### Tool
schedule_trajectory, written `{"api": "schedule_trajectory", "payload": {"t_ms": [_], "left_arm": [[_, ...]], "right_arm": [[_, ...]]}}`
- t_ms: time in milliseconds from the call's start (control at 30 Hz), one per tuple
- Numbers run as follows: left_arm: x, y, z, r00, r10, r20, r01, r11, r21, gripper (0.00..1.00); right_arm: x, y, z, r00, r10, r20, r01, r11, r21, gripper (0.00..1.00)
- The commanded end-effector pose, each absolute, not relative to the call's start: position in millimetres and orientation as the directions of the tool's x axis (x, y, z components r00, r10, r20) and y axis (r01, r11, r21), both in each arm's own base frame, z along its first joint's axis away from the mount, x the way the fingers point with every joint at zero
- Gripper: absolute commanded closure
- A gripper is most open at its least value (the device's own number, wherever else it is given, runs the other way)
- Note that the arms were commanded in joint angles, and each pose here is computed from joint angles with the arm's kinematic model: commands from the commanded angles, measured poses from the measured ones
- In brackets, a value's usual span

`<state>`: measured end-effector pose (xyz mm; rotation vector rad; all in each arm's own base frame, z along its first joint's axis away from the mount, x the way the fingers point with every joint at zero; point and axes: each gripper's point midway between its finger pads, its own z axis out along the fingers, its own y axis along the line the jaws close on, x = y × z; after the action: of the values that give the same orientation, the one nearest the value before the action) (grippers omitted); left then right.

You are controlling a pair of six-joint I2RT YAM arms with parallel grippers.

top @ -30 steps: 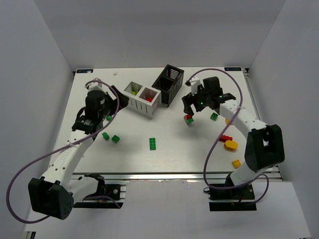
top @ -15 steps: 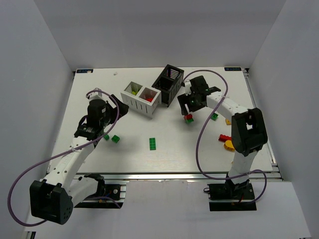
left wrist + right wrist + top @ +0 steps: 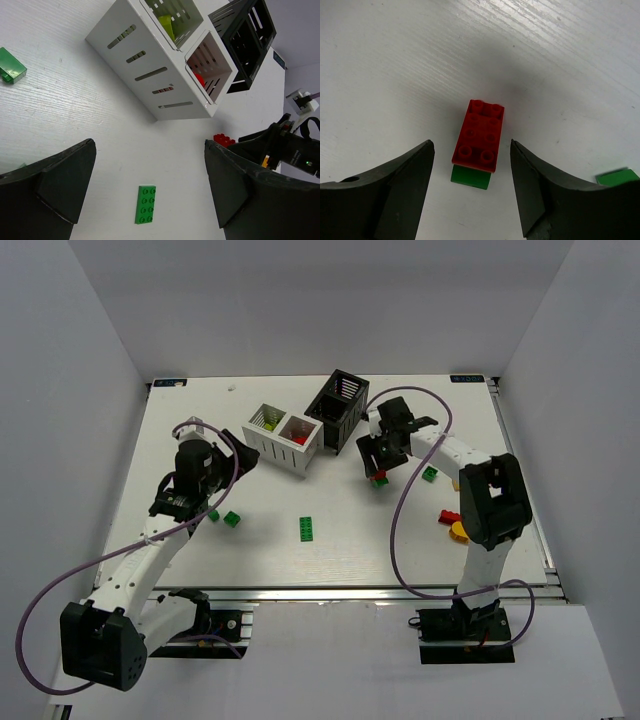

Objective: Sort the legos into containers by color

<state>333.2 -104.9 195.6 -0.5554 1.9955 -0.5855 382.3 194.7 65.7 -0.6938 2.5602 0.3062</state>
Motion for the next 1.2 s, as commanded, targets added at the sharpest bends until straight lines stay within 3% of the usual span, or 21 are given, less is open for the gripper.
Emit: {"api": "schedule_trajectory", "payload": {"t_ms": [0, 167, 433, 567, 667, 767, 967, 1167], "left_arm": [[332.2, -105.7, 205.7, -0.426, -0.607, -0.671, -0.116, 0.772, -0.625, 0.02], [326.0, -105.9, 201.3, -0.43, -0.616, -0.66, -0.117, 0.763, -0.635, 0.02], [316.1, -107.1, 196.6, -0.434, -0.629, -0.645, -0.112, 0.748, -0.654, 0.02], [313.9, -119.4, 200.6, -0.461, -0.618, -0.637, -0.043, 0.733, -0.679, 0.02], [310.2, -146.6, 210.3, -0.518, -0.583, -0.626, 0.104, 0.683, -0.723, 0.05], [305.1, -171.3, 220.3, -0.568, -0.551, -0.612, 0.234, 0.605, -0.761, 0.07], [296.6, -201.3, 261.3, -0.542, -0.505, -0.672, 0.463, 0.488, -0.74, 0.1], [286.3, -224.9, 316.4, -0.447, -0.511, -0.734, 0.672, 0.349, -0.653, 0.1]], "right_arm": [[385.6, 199.5, 61.4, -0.771, -0.417, -0.482, -0.521, 0.847, 0.1, 0.33], [382.1, 201.5, 55.5, -0.771, -0.436, -0.465, -0.532, 0.841, 0.094, 0.34], [387.8, 205.9, 62.3, -0.74, -0.446, -0.503, -0.556, 0.827, 0.084, 0.54], [390.9, 212.6, 69.6, -0.717, -0.453, -0.53, -0.581, 0.809, 0.094, 0.73], [392.9, 215.9, 79.8, -0.691, -0.463, -0.555, -0.604, 0.791, 0.092, 0.89], [395.4, 227.0, 115.6, -0.633, -0.445, -0.634, -0.652, 0.747, 0.126, 1.0], [390.6, 246.6, 220.1, -0.476, -0.265, -0.838, -0.764, 0.597, 0.245, 1.0], [380.9, 265.7, 309.6, -0.42, -0.033, -0.907, -0.822, 0.437, 0.365, 1.0]]}}
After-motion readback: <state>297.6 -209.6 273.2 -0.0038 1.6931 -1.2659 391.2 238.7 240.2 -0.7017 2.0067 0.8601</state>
